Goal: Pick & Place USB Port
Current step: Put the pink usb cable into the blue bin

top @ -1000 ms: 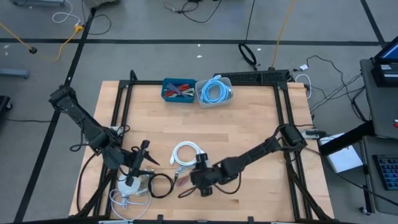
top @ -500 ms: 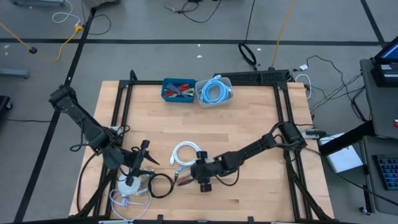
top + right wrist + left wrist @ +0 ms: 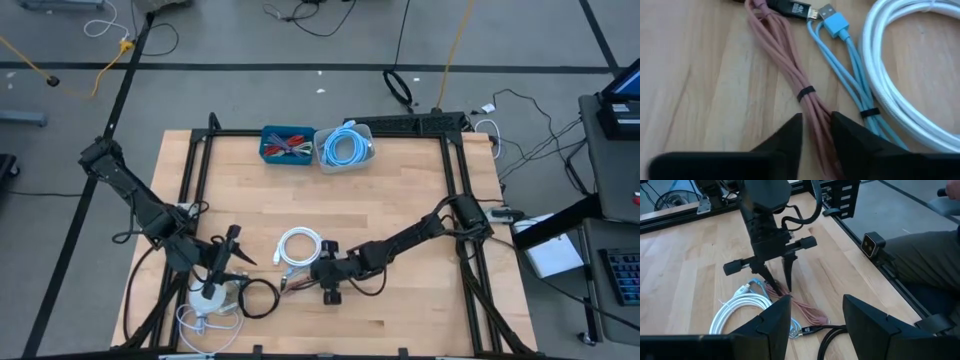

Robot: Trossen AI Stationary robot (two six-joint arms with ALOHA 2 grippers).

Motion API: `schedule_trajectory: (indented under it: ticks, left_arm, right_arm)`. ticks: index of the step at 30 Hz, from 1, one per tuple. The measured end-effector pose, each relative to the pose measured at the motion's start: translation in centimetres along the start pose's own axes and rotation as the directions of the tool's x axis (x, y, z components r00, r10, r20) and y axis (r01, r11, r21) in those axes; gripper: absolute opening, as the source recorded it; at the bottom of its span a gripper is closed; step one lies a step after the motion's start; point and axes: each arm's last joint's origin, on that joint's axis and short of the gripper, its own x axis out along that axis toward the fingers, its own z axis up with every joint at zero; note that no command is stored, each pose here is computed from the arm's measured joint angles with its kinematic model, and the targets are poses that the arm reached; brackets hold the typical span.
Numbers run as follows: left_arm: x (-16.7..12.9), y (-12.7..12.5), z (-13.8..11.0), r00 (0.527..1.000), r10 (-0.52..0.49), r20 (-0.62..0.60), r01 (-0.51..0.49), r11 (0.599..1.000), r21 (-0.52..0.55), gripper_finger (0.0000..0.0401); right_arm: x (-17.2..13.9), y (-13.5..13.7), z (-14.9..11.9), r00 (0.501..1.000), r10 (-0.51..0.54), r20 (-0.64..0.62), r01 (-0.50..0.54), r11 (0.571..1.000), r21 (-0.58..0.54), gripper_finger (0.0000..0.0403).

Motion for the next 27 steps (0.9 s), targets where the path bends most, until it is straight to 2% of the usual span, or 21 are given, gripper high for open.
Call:
schedule_trajectory:
  ticks: [4,9,14,17,19,21,23,25,27]
  left_arm:
    - [0.0,0.0,0.0,1.000,0.000,0.000,0.000,1.000,0.001,0.0184]
    - [0.0,0.0,0.0,1.000,0.000,0.000,0.000,1.000,0.001,0.0184]
    - [0.0,0.0,0.0,1.000,0.000,0.000,0.000,1.000,0.002,0.0184]
    - [0.0,0.0,0.0,1.000,0.001,0.000,-0.001,1.000,0.002,0.0184]
    - [0.0,0.0,0.0,1.000,0.001,0.000,-0.001,1.000,0.002,0.0184]
    - [0.0,0.0,0.0,1.000,0.001,0.001,-0.001,1.000,0.001,0.0184]
    - [0.0,0.0,0.0,1.000,0.001,0.000,-0.001,1.000,0.001,0.0184]
    - [0.0,0.0,0.0,1.000,0.001,0.001,-0.001,1.000,0.001,0.0184]
    - [0.0,0.0,0.0,1.000,0.001,0.001,-0.001,1.000,0.001,0.0184]
  right_arm:
    - [0.2,0.0,-0.2,1.000,0.004,-0.013,-0.004,1.000,-0.002,0.0018]
    - [0.1,0.3,-0.3,1.000,0.012,-0.014,-0.012,1.000,0.017,0.0014]
    - [-1.3,1.7,0.4,0.994,0.095,0.049,-0.094,0.995,-0.023,0.0004]
    - [-3.5,2.8,2.1,0.974,0.153,0.166,-0.142,0.987,-0.077,0.0002]
    - [-5.7,3.4,3.5,0.950,0.158,0.268,-0.133,0.985,-0.111,0.0002]
    - [-7.6,3.7,4.6,0.923,0.130,0.362,-0.082,0.986,-0.143,0.0001]
    - [-9.4,4.1,5.6,0.880,0.051,0.473,0.032,0.986,-0.166,0.0001]
    - [-11.2,4.3,6.7,0.794,-0.091,0.602,0.215,0.967,-0.137,0.0001]
    - [-13.0,3.9,8.0,0.666,-0.271,0.695,0.427,0.903,-0.056,0.0001]
